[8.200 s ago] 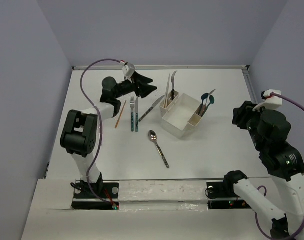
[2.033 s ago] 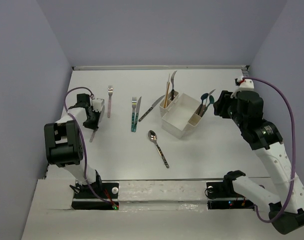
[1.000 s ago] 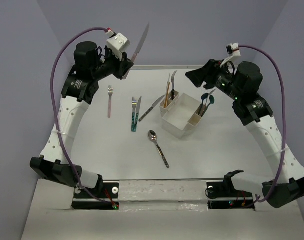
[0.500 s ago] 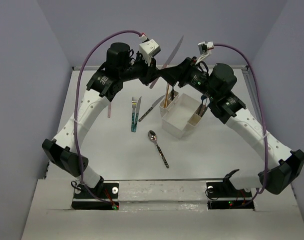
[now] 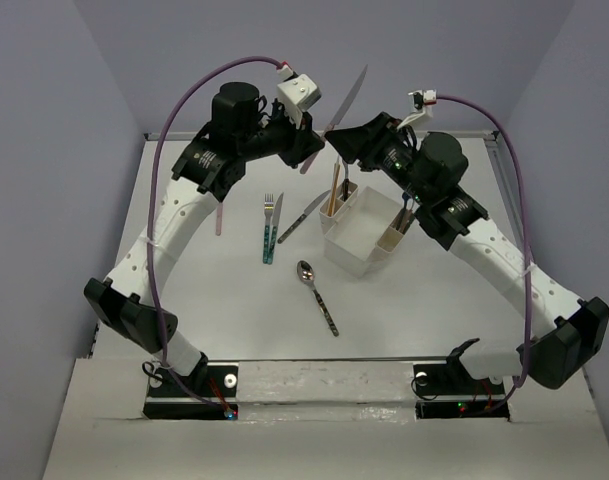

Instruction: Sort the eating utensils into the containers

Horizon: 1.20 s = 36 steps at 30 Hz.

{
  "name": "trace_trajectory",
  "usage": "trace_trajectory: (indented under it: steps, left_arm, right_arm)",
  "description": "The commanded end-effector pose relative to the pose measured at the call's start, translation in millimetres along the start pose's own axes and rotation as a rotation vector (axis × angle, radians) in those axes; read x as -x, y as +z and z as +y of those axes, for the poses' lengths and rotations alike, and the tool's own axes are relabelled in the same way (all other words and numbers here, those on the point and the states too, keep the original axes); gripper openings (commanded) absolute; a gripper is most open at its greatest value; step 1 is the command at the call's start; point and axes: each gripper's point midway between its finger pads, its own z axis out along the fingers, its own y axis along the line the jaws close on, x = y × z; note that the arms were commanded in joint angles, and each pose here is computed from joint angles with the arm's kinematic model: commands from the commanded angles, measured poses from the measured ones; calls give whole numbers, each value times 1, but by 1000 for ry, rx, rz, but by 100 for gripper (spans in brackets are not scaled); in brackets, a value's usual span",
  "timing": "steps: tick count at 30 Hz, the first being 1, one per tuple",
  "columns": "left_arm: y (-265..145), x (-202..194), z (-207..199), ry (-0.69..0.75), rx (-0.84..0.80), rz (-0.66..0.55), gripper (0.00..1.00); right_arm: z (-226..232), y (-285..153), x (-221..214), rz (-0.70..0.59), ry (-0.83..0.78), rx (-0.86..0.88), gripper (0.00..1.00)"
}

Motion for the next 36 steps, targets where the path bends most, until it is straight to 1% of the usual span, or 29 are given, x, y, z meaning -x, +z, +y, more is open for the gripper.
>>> trace_trajectory:
  steps: [1, 5, 6, 8, 10, 12, 14, 16, 17, 18, 19, 20, 21, 22, 23, 24, 25, 26, 27, 28, 29, 30, 31, 32, 33, 34, 35, 36]
  left_arm:
    - [-6, 30, -5, 34, -10, -78, 0]
    - [-6, 29, -7, 30, -16, -78, 0]
    - [-6, 29, -7, 30, -20, -79, 0]
    - [-5, 27, -9, 33, -26, -74, 0]
    - [-3, 23, -9, 27, -30, -63, 0]
    - [-2, 15, -9, 20, -32, -47, 0]
    - [-2, 11, -10, 18, -34, -39, 0]
    - [-1, 6, -9, 17, -32, -30, 0]
    - [-1, 6, -10, 19, -32, -32, 0]
    - [-2, 7, -10, 19, -32, -33, 0]
    - [-3, 8, -10, 23, -32, -35, 0]
    - [-3, 7, -10, 26, -33, -32, 0]
    - [-3, 7, -11, 33, -36, -30, 0]
    - [-4, 2, -11, 36, -40, -10, 13]
    - [-5, -3, -10, 39, -38, 5, 35]
    - [-5, -8, -10, 42, -38, 21, 56]
    - [-5, -13, -9, 45, -30, 36, 73]
    - [-7, -24, -6, 53, -16, 62, 99]
    - [-8, -30, -4, 57, -9, 76, 99]
    - [-11, -38, 3, 61, 14, 95, 99]
    - [-13, -41, 7, 63, 33, 105, 99]
    - [-16, -44, 13, 64, 57, 112, 99]
    - [-19, -47, 26, 70, 115, 122, 99]
    - [-23, -51, 37, 73, 160, 134, 99]
    - [-32, -56, 62, 67, 262, 153, 99]
    - [-38, -60, 77, 59, 320, 166, 99]
    - [-42, -69, 94, 44, 380, 187, 99]
    - [-48, -75, 108, 25, 436, 201, 99]
  right_arm:
    - [6, 11, 13, -45, -2, 4, 59]
    - [-6, 16, 12, -61, 7, -41, 58]
    - [-10, 17, 15, -82, 7, -63, 58]
    - [-15, 24, 11, -73, -3, -69, 57]
    - [-11, 29, 13, -74, -28, -48, 57]
    - [-12, 37, 1, -29, -39, -24, 55]
    - [-10, 41, -1, -25, -27, -4, 53]
    - [-13, 45, -8, -6, -17, 0, 46]
    - [-16, 46, -11, -2, -17, -5, 34]
    - [-18, 46, -13, 3, -18, -9, 34]
    - [-19, 44, -12, -3, -33, -12, 15]
    - [-24, 41, -15, 1, -48, -24, 3]
    - [-20, 38, -9, -13, -69, -19, 0]
    - [-20, 26, -5, -31, -98, -26, 0]
    - [-21, 18, -2, -41, -134, -35, 0]
    - [-24, 9, 1, -50, -202, -46, 0]
    - [-30, 0, 7, -79, -247, -82, 0]
    - [-37, -20, 7, -77, -335, -104, 0]
    - [-42, -31, 9, -80, -375, -133, 0]
    - [-61, -43, -5, -28, -440, -178, 0]
    - [-67, -54, -8, -17, -464, -197, 0]
    - [-60, -73, 0, -45, -478, -193, 0]
    - [-86, -87, -16, -10, -497, -262, 0]
    - [-93, -99, -18, -17, -508, -290, 0]
    - [-96, -117, -6, -75, -508, -333, 0]
    - [-104, -127, -8, -85, -498, -366, 0]
    - [-122, -137, -22, -65, -492, -408, 0]
    - [-126, -143, -23, -74, -485, -423, 0]
